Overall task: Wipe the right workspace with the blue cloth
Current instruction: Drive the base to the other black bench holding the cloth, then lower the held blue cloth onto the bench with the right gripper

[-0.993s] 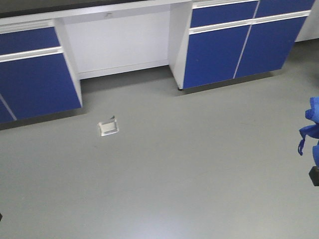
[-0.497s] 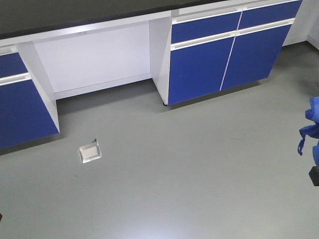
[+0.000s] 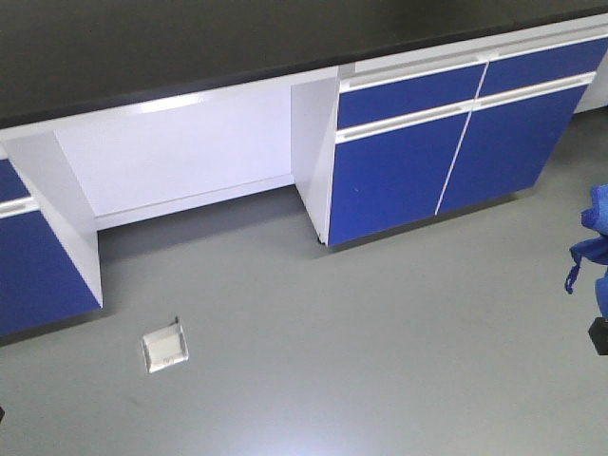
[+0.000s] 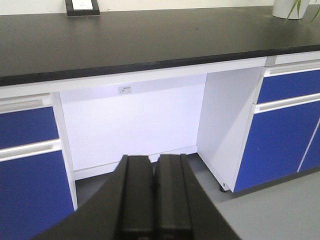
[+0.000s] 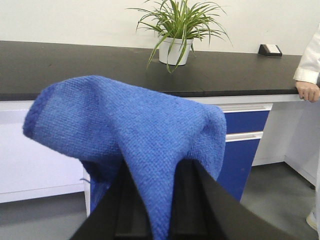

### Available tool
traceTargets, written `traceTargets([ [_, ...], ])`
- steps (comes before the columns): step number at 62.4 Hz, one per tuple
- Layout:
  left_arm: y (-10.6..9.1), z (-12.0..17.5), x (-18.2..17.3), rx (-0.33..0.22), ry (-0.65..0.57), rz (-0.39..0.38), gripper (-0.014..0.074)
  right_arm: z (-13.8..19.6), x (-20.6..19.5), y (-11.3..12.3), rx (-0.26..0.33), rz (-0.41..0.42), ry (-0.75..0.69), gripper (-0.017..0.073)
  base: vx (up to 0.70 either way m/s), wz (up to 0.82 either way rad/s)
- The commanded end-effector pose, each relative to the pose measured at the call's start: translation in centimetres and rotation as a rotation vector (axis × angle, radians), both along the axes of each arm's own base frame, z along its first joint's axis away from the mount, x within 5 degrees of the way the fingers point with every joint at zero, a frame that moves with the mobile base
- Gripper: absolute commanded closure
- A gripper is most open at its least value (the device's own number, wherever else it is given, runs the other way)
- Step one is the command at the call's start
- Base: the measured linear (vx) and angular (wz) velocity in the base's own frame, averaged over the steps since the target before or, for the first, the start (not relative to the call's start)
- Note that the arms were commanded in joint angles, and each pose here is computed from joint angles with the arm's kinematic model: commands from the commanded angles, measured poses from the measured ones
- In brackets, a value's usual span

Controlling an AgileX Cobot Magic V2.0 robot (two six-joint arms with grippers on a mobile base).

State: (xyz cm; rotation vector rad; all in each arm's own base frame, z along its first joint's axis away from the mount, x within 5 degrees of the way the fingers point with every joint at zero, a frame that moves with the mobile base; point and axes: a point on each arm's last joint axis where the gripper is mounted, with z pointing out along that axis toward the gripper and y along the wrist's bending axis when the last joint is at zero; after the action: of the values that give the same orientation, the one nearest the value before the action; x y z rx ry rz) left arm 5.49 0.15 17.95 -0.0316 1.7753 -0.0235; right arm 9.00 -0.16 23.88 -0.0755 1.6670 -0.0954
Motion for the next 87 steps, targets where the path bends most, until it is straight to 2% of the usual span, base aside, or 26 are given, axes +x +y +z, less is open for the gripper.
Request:
traceTargets([
  [1,-0.14,-0.24,0.10,-0.009,-0.064,-0.017,0.0599,1.76,0.22,-0.17,-0.011,-0.018,-0.108,0.0559,0.40,0.00],
  [27,-0.14,-0.24,0.10,-0.009,-0.064,-0.017,0.0599,1.76,0.22,-0.17,-0.011,-0.018,-0.108,0.0559,0.39,0.08],
  [87,-0.14,-0.24,0.10,-0.009,-0.064,-0.017,0.0599,1.76,0.22,-0.17,-0.011,-0.018,-0.108,0.0559,0.37,0.30],
])
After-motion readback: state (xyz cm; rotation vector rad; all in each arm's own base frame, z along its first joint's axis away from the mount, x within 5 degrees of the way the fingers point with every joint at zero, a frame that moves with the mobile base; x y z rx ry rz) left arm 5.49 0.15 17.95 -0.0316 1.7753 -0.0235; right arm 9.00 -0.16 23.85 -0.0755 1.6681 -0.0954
